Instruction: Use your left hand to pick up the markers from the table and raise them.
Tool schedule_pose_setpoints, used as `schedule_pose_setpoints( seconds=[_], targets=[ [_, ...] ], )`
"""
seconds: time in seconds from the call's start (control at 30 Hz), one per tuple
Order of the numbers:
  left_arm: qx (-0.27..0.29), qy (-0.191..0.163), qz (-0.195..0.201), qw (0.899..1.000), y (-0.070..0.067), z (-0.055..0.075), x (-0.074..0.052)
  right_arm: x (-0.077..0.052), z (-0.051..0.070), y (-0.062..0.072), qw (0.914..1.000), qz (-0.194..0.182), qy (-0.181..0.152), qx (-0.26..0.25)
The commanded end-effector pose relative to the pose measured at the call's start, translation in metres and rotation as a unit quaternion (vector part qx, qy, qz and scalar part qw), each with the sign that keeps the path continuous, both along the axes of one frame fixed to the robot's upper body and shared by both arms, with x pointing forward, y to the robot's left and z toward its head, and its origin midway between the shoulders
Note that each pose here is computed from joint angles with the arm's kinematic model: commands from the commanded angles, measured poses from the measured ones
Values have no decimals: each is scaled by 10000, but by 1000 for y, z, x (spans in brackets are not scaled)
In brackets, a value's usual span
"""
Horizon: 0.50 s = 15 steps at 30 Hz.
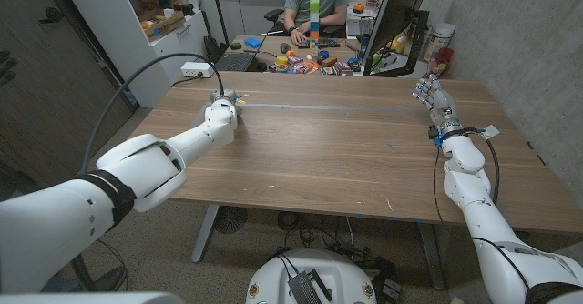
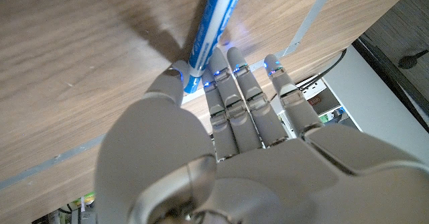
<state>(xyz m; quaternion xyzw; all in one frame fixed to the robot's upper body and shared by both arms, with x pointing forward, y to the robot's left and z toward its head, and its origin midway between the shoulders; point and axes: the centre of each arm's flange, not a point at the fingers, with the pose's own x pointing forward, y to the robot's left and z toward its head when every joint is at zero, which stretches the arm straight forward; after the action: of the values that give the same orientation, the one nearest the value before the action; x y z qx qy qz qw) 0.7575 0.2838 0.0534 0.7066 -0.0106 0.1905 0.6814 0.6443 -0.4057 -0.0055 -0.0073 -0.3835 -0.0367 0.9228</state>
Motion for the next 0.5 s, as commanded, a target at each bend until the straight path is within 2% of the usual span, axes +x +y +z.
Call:
schedule_pose_setpoints(
  seconds=[0.03, 0.5],
  targets=[
    [-102, -71, -13, 9999, -4, -4, -4, 1, -3, -2, 10000, 26, 85, -14],
    [-117, -249, -116, 9996, -5, 6, -24, -4, -5, 7, 9997, 95, 205, -26]
  ],
)
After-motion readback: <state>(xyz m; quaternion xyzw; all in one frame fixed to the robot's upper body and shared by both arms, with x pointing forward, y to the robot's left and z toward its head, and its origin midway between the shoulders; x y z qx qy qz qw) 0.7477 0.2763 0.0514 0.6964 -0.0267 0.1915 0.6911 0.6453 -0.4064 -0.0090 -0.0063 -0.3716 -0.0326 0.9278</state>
